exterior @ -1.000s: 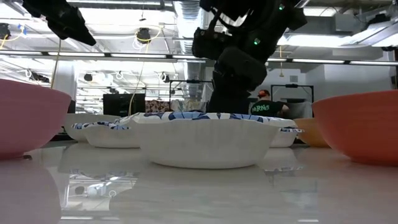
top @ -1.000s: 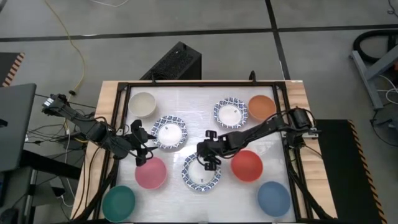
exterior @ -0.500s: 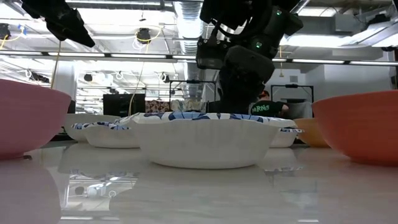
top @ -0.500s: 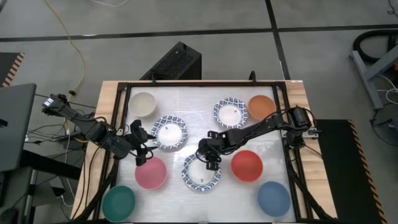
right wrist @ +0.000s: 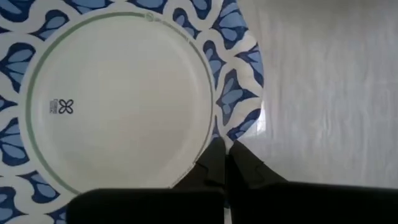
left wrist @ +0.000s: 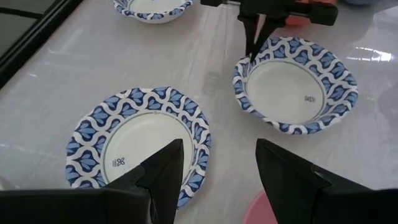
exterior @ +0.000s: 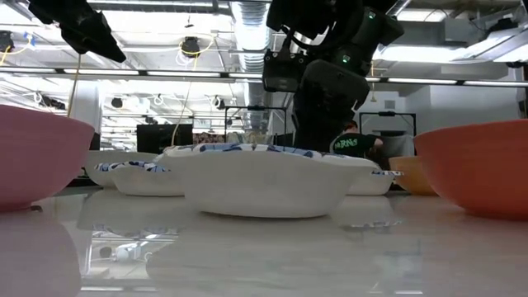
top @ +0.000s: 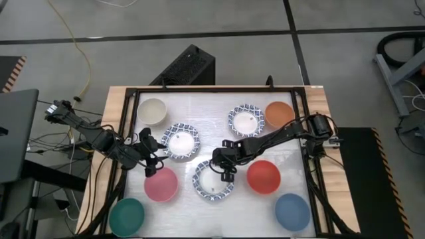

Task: Nest bowls inside each other
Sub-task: Stack the bottom white patterned bowl on top of the top white patterned bowl

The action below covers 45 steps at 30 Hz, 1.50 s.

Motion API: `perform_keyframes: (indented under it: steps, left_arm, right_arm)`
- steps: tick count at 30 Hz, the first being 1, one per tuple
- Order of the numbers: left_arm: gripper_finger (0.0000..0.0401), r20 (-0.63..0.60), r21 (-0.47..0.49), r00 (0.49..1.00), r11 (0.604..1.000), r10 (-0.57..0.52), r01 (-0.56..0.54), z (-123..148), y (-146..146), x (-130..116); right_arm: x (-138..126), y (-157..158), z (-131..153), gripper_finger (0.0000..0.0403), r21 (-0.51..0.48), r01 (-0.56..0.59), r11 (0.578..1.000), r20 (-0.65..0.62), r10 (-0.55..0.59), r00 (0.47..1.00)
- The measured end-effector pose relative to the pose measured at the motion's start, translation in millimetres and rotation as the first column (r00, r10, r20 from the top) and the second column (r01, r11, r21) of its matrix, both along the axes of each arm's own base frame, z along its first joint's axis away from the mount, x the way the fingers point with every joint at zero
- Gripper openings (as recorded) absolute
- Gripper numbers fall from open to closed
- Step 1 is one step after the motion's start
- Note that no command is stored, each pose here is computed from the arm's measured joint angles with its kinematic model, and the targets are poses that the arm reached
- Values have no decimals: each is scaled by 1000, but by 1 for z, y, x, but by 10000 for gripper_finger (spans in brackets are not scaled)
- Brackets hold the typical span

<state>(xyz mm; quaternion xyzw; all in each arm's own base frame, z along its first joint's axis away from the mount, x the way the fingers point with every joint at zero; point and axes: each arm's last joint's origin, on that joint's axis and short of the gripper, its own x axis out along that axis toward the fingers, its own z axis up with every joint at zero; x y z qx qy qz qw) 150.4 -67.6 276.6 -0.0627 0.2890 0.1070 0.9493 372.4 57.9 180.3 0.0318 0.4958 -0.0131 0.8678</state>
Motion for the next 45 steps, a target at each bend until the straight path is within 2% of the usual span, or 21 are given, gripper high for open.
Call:
perform_keyframes:
  steps: [5, 8, 15, 19, 22, 26, 28, 33, 35, 37, 45]
  left_arm:
    - [191, 2, -9, 1000, 1000, 6, -6, 0, 0, 0]
    - [191, 1, -14, 1000, 1000, 7, -7, 0, 0, 0]
    - [191, -11, -29, 1000, 999, -14, 14, -1, -1, 0]
    - [191, -12, -32, 1000, 999, -15, 14, -1, -1, 0]
    - [191, -11, -33, 1000, 999, -15, 14, -1, -1, 0]
    - [191, -11, -30, 1000, 999, -14, 13, -1, -1, 0]
    - [191, -9, -26, 1000, 1000, -10, 9, -1, -1, 0]
    - [191, -7, -22, 1000, 1000, -5, 5, -1, 0, 0]
    - [191, -6, -20, 1000, 1000, -3, 3, -1, 0, 0]
    - [191, -2, -14, 1000, 1000, 4, -4, 0, 0, 0]
    - [191, 10, -7, 1000, 1000, 25, -25, 0, 0, 0]
  right_arm:
    - [0, -15, 4, 5, 52, 12, 999, -5, -12, 1000]
    - [-4, -27, 16, 4, 93, 26, 995, 7, -27, 1000]
    - [-35, -56, 75, 2, 60, 82, 995, 92, -87, 992]
    - [-68, -83, 107, 1, -7, 227, 974, 108, -225, 968]
    - [-96, -106, 122, 1, -56, 374, 926, 114, -367, 923]
    - [-133, -132, 127, 1, -18, 536, 844, 155, -527, 835]
    - [-149, -142, 124, 1, 10, 612, 791, 159, -605, 780]
    - [-179, -157, 105, 1, 83, 776, 625, 121, -779, 615]
    - [-184, -160, 95, 1, 95, 806, 584, 95, -812, 576]
    - [-186, -161, 85, 1, 92, 818, 568, 70, -823, 563]
    - [-178, -165, 56, 1, 89, 832, 547, 18, -836, 548]
